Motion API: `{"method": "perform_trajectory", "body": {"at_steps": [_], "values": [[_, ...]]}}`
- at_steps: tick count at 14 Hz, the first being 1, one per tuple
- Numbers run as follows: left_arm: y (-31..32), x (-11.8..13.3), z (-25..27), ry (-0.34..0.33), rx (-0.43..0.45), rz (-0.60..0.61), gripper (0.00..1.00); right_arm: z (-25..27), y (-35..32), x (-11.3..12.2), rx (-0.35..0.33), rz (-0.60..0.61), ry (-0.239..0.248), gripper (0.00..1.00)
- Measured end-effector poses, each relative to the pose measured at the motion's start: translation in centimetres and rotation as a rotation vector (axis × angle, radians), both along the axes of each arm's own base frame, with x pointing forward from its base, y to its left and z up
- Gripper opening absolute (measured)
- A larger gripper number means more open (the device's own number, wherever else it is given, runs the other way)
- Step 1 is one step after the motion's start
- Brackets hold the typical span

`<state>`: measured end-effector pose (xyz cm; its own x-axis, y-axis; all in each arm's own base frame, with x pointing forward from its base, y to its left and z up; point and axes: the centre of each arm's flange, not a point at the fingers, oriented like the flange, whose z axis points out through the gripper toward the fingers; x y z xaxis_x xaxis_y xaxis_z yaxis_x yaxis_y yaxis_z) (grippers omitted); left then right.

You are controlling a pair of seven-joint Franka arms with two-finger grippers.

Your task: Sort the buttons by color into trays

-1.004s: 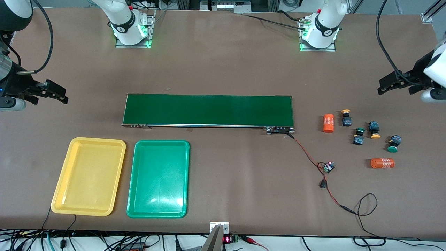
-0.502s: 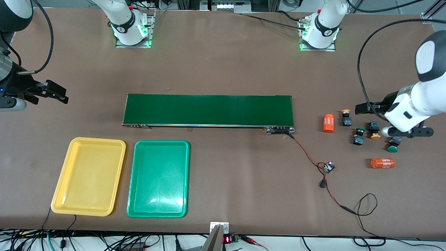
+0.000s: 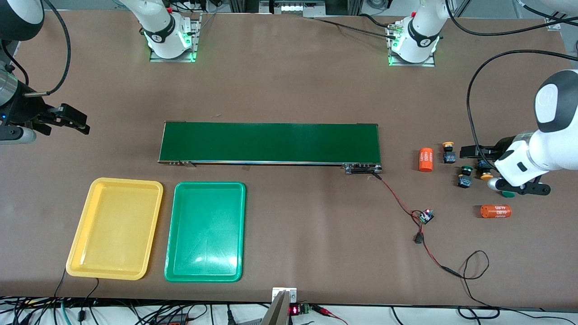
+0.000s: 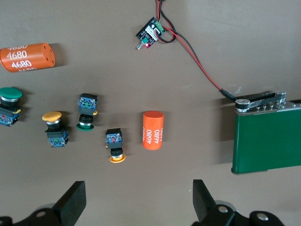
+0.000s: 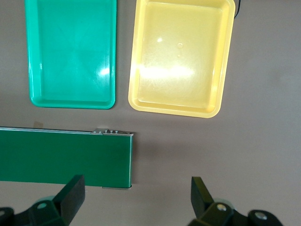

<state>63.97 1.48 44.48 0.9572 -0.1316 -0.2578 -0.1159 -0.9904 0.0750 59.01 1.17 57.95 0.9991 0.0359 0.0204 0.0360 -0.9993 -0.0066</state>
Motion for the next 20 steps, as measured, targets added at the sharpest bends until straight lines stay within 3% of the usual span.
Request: {"method": "perform_trajectory", "body": {"at_steps": [10, 17, 20], "values": [[2.9, 0.2, -1.8, 0.005, -0.131, -0.412, 1.0, -0.6, 0.6, 0.3, 0.0, 0.008, 0.004, 1.0], [3.2, -0.3, -8.6, 0.055, -0.203, -0.561, 1.0, -0.7, 1.1, 0.3, 0.001, 0.015, 0.005, 1.0], [3.3, -0.6, -10.7, 0.013, -0.173, -0.52, 1.0, -0.9, 1.3, 0.4, 0.001, 0.018, 0.008, 1.0]]}}
